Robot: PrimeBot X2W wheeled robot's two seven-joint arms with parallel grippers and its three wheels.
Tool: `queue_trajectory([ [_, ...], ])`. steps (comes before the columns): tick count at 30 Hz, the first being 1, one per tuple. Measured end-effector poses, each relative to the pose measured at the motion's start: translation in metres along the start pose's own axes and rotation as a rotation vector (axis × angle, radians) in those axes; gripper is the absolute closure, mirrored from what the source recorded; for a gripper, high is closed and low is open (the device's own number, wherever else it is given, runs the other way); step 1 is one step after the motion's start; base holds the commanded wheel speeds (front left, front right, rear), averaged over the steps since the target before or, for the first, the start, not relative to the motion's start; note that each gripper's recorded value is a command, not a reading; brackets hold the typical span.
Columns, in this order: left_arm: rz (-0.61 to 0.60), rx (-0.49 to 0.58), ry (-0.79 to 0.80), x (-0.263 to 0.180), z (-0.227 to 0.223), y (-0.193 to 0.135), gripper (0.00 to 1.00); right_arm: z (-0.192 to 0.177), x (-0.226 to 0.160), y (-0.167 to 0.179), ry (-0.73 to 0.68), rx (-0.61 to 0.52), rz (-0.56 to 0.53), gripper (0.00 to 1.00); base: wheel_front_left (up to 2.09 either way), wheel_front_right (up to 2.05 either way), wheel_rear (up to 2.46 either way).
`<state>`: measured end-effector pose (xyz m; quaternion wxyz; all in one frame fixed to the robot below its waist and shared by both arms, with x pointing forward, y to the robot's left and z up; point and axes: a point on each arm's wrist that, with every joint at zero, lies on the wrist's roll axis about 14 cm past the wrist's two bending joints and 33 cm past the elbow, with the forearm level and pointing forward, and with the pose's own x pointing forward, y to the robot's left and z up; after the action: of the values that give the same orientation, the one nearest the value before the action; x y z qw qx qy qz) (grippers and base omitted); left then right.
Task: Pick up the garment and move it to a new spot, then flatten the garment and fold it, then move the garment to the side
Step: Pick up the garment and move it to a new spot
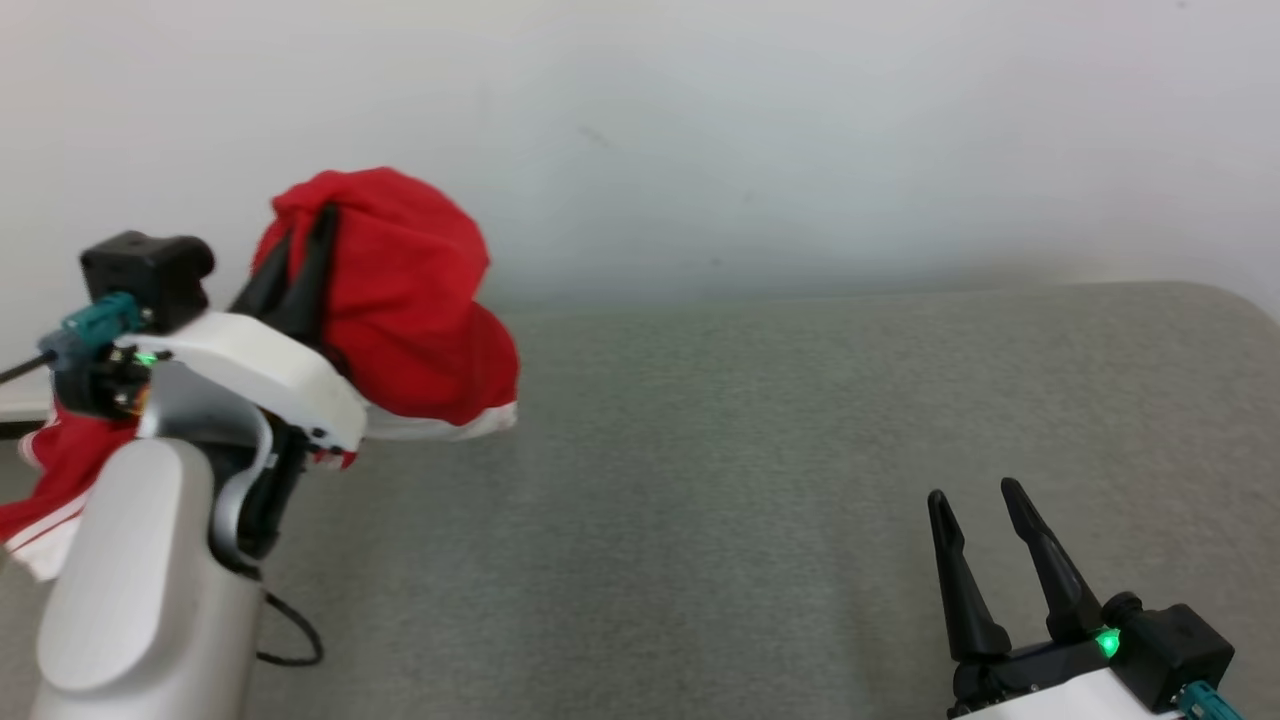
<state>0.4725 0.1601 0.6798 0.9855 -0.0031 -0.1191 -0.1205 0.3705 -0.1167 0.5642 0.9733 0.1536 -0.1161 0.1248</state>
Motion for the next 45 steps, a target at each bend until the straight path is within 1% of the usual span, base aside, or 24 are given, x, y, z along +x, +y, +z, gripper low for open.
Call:
queue_trajectory([
  [3,-0.103,-0.045,-0.034,0.006,0.011,-0.044,1.0,0.008,-0.009,-0.015,-0.018,-0.018,-0.049,0.0,0.0,0.0,0.0],
  [5,-0.173,-0.108,-0.049,0.008,0.016,-0.074,1.0,0.014,-0.016,-0.026,-0.029,-0.032,-0.084,0.0,0.0,0.0,0.0],
  [9,-0.278,-0.176,-0.04,0.012,0.008,-0.125,1.0,0.025,-0.031,-0.048,-0.048,-0.062,-0.152,0.0,0.0,0.0,0.0],
  [12,-0.349,-0.237,0.002,0.012,-0.011,-0.161,1.0,0.031,-0.042,-0.062,-0.057,-0.08,-0.2,0.0,0.0,0.0,0.0],
  [14,-0.377,-0.284,0.025,0.013,-0.025,-0.18,1.0,0.034,-0.049,-0.07,-0.059,-0.092,-0.229,0.0,0.0,0.0,0.0],
  [17,-0.424,-0.325,0.093,0.013,-0.057,-0.208,1.0,0.035,-0.059,-0.082,-0.055,-0.106,-0.275,0.0,0.0,0.0,0.0],
  [20,-0.469,-0.338,0.167,0.008,-0.093,-0.233,1.0,0.035,-0.066,-0.09,-0.045,-0.113,-0.305,0.0,0.0,0.0,0.0],
  [22,-0.499,-0.304,0.222,0.002,-0.121,-0.247,1.0,0.034,-0.067,-0.094,-0.04,-0.115,-0.319,0.0,0.0,0.0,0.0],
  [24,-0.511,-0.305,0.285,-0.004,-0.146,-0.257,1.0,0.033,-0.067,-0.096,-0.033,-0.118,-0.326,0.0,0.0,0.0,0.0],
  [28,-0.546,-0.263,0.347,-0.012,-0.178,-0.268,1.0,0.025,-0.063,-0.093,-0.009,-0.114,-0.313,0.0,0.0,0.0,0.0],
  [29,-0.549,-0.255,0.359,-0.014,-0.183,-0.269,0.7,0.024,-0.06,-0.092,-0.006,-0.114,-0.304,0.0,0.0,0.0,0.0],
  [30,-0.55,-0.246,0.371,-0.016,-0.188,-0.269,0.51,0.023,-0.057,-0.09,-0.005,-0.113,-0.294,0.0,0.0,0.0,0.0],
  [31,-0.552,-0.241,0.377,-0.016,-0.192,-0.268,0.0,0.022,-0.054,-0.088,-0.005,-0.112,-0.286,0.0,0.0,0.0,0.0],
  [34,-0.537,-0.24,0.367,-0.012,-0.193,-0.261,0.0,0.018,-0.047,-0.084,0.003,-0.1,-0.266,0.0,0.0,0.0,0.0],
  [39,-0.526,-0.256,0.293,-0.005,-0.171,-0.252,0.0,0.012,-0.037,-0.076,0.011,-0.088,-0.227,0.0,0.0,0.0,0.0],
  [45,-0.449,-0.257,0.182,-0.001,-0.137,-0.222,0.0,0.007,-0.025,-0.062,0.018,-0.08,-0.164,0.0,0.0,0.0,0.0],
])
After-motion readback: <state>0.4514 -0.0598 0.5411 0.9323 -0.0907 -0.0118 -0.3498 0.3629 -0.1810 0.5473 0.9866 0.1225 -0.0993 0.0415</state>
